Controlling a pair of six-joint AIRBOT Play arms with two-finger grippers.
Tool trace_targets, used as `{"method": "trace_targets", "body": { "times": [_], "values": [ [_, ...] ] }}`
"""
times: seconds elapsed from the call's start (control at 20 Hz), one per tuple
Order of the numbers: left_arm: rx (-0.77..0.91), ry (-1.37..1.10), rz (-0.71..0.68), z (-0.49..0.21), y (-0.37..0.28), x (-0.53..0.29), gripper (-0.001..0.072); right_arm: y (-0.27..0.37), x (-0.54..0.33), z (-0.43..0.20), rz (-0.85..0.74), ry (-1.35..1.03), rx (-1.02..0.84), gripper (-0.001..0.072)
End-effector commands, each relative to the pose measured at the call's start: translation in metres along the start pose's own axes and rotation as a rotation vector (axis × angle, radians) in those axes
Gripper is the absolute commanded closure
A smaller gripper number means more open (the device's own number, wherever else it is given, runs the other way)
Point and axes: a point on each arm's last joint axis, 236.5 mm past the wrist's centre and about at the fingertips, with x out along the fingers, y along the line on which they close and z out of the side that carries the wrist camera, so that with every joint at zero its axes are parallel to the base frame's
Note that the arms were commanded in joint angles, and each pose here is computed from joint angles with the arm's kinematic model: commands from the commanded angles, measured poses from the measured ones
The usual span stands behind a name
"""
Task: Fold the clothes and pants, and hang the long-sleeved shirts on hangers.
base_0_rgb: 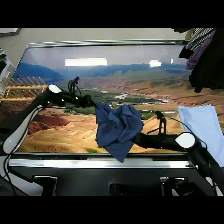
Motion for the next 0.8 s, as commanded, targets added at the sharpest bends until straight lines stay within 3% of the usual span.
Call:
{"method": "trace_targets", "body": {
  "times": [0.0,0.2,0.4,0.6,0.75],
  "values": [
    [0.124,-0.149,0.043,0.043,-0.041,-0.067,0.0698,0.034,-0.046,0.034,-0.029,-0.146,-0.15,0.0684],
    [0.259,-0.432,0.212,0.083,-0.106,-0.205,0.0698,0.093,-0.155,0.097,-0.158,-0.46,-0.387,0.0684],
    [0.311,-0.785,0.328,0.068,-0.183,-0.361,0.0698,0.167,-0.296,0.132,-0.234,-0.847,-0.56,0.0683],
    [0.271,-1.143,0.41,-0.006,-0.238,-0.497,0.0697,0.239,-0.404,0.096,-0.149,-1.08,-0.677,0.0682],
    [0.257,-1.308,0.457,-0.065,-0.259,-0.552,0.0696,0.274,-0.455,0.052,-0.059,-1.185,-0.762,0.0681]
  ]
}}
